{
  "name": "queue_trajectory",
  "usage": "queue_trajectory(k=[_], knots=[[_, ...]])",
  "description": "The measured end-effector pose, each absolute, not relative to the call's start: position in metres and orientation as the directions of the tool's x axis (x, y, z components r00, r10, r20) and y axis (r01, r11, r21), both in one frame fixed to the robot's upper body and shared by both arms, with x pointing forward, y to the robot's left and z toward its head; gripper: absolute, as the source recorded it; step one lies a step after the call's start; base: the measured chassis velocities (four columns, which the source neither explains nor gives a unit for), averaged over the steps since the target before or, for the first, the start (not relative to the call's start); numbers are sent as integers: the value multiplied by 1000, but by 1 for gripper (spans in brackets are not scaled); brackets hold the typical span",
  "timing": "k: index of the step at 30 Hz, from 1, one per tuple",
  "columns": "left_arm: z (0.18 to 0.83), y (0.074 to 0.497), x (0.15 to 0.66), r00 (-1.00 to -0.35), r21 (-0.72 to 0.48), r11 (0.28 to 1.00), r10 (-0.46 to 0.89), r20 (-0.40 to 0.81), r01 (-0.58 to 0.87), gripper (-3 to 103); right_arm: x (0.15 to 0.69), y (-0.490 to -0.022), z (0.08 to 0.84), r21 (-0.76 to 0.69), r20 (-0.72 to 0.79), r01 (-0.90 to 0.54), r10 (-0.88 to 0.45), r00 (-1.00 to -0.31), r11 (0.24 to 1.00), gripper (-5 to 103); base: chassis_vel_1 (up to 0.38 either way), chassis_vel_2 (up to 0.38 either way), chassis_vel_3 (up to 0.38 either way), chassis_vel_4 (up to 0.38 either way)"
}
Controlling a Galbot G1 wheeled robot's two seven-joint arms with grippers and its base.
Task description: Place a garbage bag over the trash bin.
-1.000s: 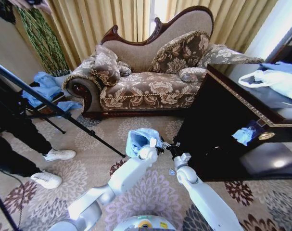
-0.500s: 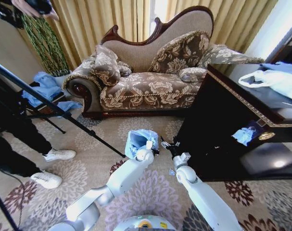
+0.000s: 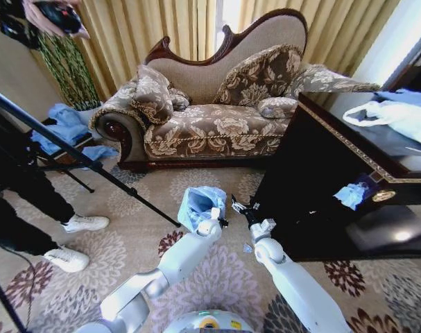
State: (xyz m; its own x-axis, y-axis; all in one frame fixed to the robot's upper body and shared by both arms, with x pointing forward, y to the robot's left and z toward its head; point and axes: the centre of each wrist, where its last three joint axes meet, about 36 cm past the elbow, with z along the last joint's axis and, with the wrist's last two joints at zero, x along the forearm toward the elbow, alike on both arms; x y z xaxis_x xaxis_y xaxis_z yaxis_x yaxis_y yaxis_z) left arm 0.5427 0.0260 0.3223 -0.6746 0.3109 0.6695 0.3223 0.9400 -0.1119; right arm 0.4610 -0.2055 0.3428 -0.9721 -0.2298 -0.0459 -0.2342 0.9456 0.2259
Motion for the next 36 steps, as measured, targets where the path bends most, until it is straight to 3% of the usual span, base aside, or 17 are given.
queue_trajectory(k=[17,25,27,29,30,32,35,36], knots=[[301,41,547,-716,-84,948,289,636,308,1,455,-201,346,234,-52,-245,-240,-969,941,100,0,0,0,0],[306,50,546,-760,-113,936,338,555,335,28,454,-203,349,229,-57,-249,-242,-969,941,100,0,0,0,0],[309,55,547,-759,-133,925,368,537,355,39,455,-203,349,228,-58,-250,-243,-968,941,100,0,0,0,0],[310,56,547,-758,-139,922,378,532,362,39,455,-203,349,228,-58,-251,-244,-968,941,100,0,0,0,0],[310,59,548,-754,-149,912,401,520,382,49,455,-202,349,228,-59,-252,-245,-968,940,100,0,0,0,0],[309,60,548,-751,-150,907,412,516,394,49,455,-202,349,228,-61,-253,-245,-968,940,100,0,0,0,0],[302,60,549,-738,-148,893,437,514,426,66,454,-202,350,227,-70,-256,-246,-967,940,100,0,0,0,0],[302,60,549,-738,-148,893,437,514,426,66,454,-202,350,227,-70,-256,-246,-967,940,100,0,0,0,0]])
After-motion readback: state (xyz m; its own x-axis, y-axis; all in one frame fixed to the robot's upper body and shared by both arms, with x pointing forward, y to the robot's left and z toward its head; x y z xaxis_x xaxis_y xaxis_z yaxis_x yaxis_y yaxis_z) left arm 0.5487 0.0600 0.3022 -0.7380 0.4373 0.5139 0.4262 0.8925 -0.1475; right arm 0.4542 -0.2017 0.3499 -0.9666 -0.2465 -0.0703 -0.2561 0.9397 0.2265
